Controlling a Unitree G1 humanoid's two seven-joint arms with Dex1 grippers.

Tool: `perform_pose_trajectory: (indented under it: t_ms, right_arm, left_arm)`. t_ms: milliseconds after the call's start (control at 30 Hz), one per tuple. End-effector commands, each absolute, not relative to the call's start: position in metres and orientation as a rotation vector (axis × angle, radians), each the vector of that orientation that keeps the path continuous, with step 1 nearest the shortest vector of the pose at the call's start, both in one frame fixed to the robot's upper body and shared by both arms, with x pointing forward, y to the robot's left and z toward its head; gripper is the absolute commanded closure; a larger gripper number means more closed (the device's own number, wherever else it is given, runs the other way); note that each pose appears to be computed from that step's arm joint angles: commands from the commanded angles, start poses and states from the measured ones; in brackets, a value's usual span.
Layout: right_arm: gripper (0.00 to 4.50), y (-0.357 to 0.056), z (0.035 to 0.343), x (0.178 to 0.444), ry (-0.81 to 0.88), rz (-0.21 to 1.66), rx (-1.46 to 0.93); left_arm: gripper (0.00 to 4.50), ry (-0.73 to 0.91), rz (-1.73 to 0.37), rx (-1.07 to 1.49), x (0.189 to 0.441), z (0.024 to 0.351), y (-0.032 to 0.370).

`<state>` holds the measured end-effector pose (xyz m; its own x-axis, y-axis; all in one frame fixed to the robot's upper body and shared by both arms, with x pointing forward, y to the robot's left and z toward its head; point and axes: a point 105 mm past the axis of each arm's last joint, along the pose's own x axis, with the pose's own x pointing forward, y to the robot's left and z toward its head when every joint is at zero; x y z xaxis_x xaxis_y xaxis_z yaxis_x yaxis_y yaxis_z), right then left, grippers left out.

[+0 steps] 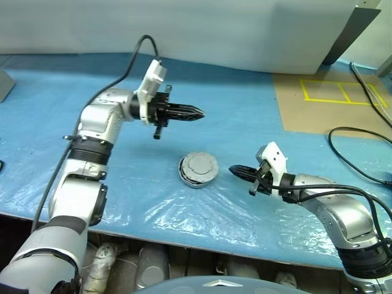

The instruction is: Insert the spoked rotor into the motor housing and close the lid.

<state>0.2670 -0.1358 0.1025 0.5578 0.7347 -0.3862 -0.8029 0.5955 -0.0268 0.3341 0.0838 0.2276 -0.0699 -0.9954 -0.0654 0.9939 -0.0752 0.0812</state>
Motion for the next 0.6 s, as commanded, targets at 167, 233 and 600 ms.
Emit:
perform_pose_trajectory:
  t_ms: [167, 233, 600]
  right_arm:
    - [3.53, -0.111, 0.139, 0.285, 0.172, 0.951, -0.230]
    - [2.80, -0.100, 0.145, 0.283, 0.157, 1.009, -0.182]
    - [0.02, -0.072, 0.131, 0.290, 0.202, 1.162, -0.200]
  left_arm:
    - [4.50, 0.117, -1.438, 0.259, 0.336, 0.186, 0.126]
    - [4.50, 0.136, -1.386, 0.290, 0.335, 0.177, 0.135]
    - [4.50, 0.197, -1.281, 0.239, 0.316, 0.160, 0.155]
